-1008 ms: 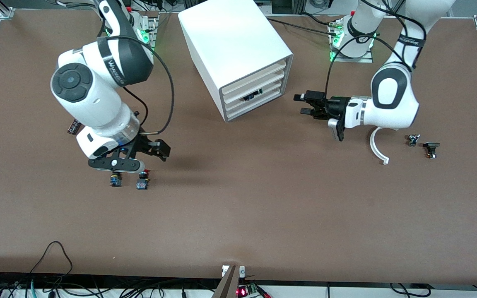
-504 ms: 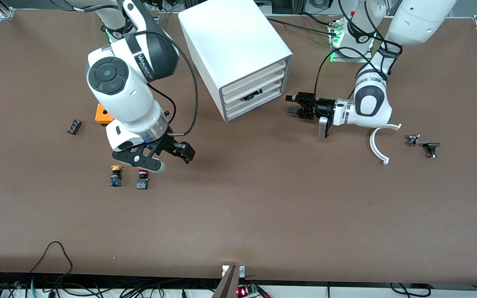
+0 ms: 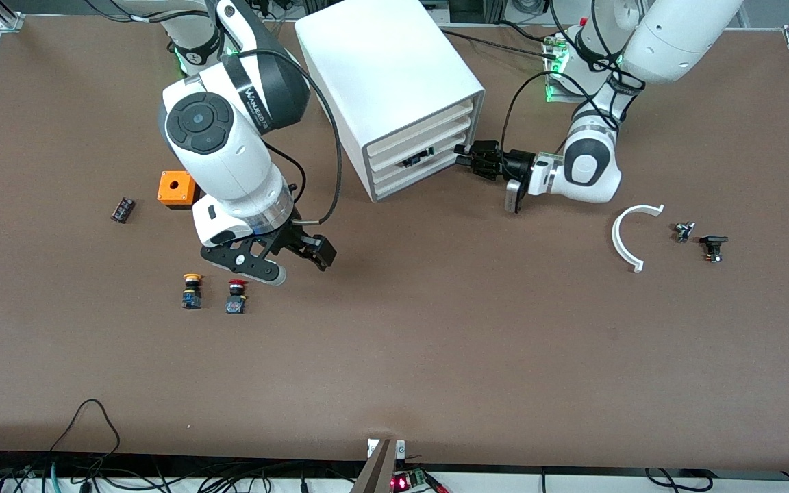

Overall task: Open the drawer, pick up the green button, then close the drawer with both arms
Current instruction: 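Pull the drawer open with the left gripper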

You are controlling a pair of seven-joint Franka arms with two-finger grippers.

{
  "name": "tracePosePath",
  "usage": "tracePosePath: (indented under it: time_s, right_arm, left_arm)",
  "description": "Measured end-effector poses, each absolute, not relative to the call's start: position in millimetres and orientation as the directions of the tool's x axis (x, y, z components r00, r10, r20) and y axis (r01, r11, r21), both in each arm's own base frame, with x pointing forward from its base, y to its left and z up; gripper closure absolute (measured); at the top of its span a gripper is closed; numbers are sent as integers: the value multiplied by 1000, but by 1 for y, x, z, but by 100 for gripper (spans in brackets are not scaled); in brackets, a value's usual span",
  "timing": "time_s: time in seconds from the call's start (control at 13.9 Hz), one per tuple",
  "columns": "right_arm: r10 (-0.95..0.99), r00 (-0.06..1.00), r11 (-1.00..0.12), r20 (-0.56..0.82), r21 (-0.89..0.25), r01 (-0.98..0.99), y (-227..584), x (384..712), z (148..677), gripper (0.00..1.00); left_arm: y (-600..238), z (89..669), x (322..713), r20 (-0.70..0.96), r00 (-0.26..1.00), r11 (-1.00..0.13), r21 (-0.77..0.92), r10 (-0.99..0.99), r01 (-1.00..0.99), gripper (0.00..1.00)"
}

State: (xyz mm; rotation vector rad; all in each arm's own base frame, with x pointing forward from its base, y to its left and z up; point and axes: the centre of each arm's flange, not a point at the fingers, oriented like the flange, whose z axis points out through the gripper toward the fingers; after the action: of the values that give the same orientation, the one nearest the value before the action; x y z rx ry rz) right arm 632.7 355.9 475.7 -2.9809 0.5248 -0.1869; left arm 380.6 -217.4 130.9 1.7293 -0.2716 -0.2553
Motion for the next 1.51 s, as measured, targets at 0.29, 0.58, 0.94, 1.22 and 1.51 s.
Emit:
tracePosePath:
  time_s: [0.29,0.58,0.94,1.22,1.51]
  right_arm:
    - [-346,933,-934,103,-129,-332,356,633,476,0]
    - [-346,933,-934,103,-129,-332,356,633,476,0]
    - [-346,933,-934,103,-129,-332,356,633,476,0]
    - [-346,932,-934,103,-129,-333,356,633,476,0]
    - [-347,932,-934,103,-129,-333,356,633,476,0]
  left_arm:
    - [-219,116,371,17,941,-143,987,-337,-69,51]
    - [-226,108,360,35,934,-120,989,-357,-83,56]
    - [-226,104,356,58,930,-107,989,-362,-104,87]
    - [-222,105,362,58,936,-111,989,-349,-102,86]
    - [-198,108,397,62,956,-145,984,-285,-107,86]
